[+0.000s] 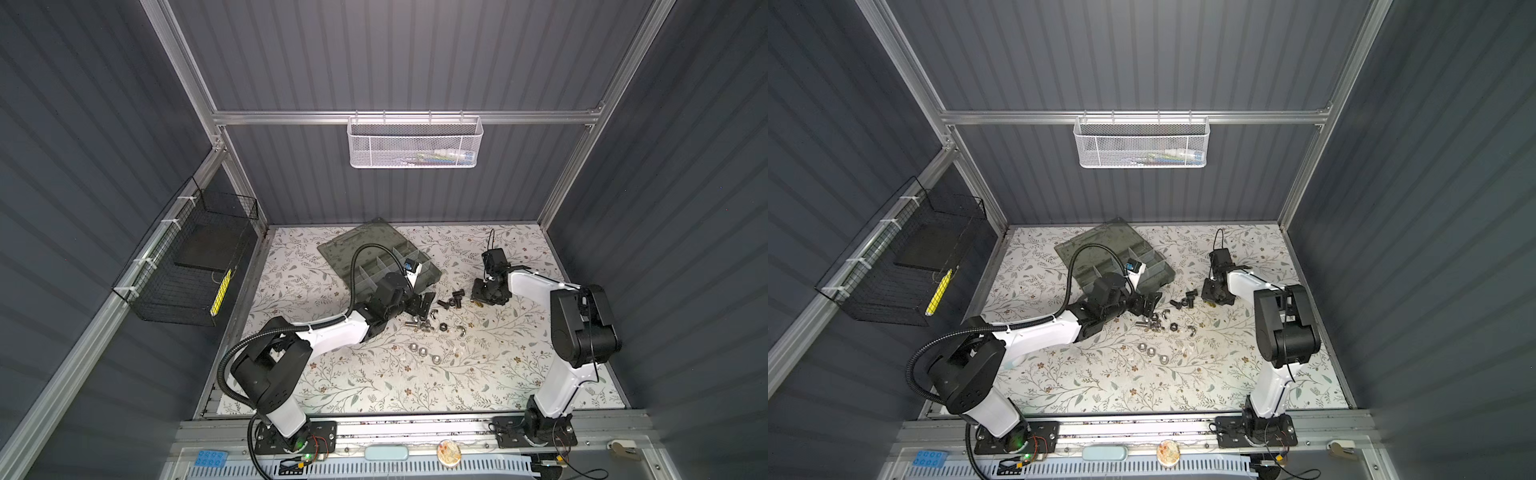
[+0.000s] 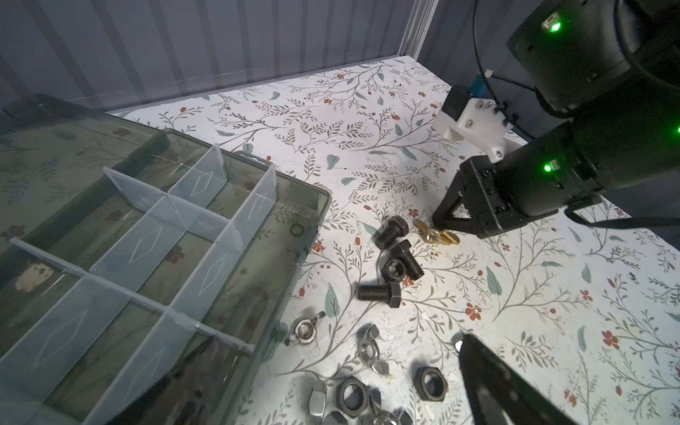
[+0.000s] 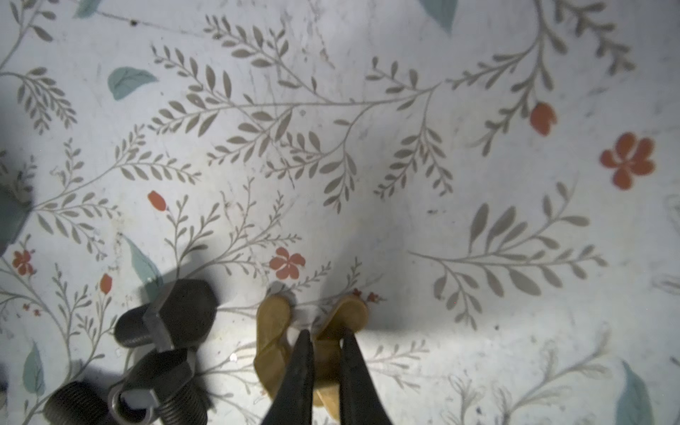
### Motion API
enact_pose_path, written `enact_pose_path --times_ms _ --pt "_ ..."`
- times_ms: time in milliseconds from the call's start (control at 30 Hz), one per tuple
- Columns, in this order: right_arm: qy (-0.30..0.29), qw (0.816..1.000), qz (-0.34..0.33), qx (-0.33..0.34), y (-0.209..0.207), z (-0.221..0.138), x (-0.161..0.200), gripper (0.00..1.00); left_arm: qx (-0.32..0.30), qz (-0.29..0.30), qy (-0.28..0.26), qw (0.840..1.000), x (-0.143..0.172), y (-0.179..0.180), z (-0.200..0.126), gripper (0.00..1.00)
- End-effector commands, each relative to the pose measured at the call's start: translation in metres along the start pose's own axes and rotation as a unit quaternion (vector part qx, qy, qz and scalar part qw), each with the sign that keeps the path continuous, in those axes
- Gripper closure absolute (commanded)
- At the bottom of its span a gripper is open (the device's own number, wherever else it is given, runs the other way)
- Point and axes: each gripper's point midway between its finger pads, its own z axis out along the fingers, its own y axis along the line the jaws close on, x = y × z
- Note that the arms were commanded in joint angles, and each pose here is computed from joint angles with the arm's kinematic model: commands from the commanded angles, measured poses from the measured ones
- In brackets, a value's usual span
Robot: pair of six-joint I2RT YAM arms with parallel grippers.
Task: Sort the screws and nuts into containers
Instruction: Pick up the nut from the middle-right of the table, then place the nut into the container.
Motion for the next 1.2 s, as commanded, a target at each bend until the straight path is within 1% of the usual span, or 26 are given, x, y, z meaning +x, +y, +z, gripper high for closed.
enact_pose_path --times_ms 0,200,367,467,567,633,767,967,1033,1100,1167 --pt "0.008 1.000 -0.009 -0.012 0.004 -0.010 0.011 0.98 -0.016 0.009 -0.002 1.000 -0.002 0.003 -0.007 0.00" --pt "-0.020 0.999 -0.026 -0.029 0.014 -0.035 0.002 0.98 -0.068 0.008 0.002 0.998 -0.002 0.021 -0.013 0.00" --pt "-0.054 0.995 -0.051 -0.060 0.037 -0.061 -0.010 0.98 -0.131 0.011 0.005 0.991 -0.007 0.041 -0.026 0.00" --pt "-0.075 0.991 -0.068 -0.086 0.059 -0.076 -0.016 0.98 -0.178 0.012 0.008 0.984 -0.011 0.056 -0.037 0.00" --pt "-0.092 0.986 -0.087 -0.110 0.084 -0.088 -0.022 0.98 -0.237 -0.002 0.009 0.972 -0.014 0.074 -0.050 0.00" --pt "-0.100 0.982 -0.099 -0.126 0.103 -0.095 -0.024 0.98 -0.267 0.000 0.027 0.963 -0.012 0.083 -0.056 0.00" --pt "-0.106 0.976 -0.111 -0.152 0.131 -0.102 -0.027 0.99 -0.286 -0.001 0.046 0.957 -0.008 0.088 -0.065 0.00" --pt "-0.106 0.968 -0.135 -0.181 0.178 -0.102 -0.034 0.98 -0.291 -0.022 0.038 0.956 -0.004 0.092 -0.086 0.00" --pt "-0.100 0.967 -0.139 -0.191 0.192 -0.096 -0.036 0.98 -0.294 -0.027 0.036 0.955 -0.004 0.094 -0.092 0.00" --pt "-0.110 0.962 -0.138 -0.206 0.207 -0.093 -0.046 0.98 -0.295 -0.031 0.036 0.954 -0.004 0.096 -0.096 0.00" --pt "-0.108 0.962 -0.136 -0.210 0.216 -0.086 -0.053 0.98 -0.287 -0.039 0.040 0.956 -0.002 0.099 -0.096 0.00"
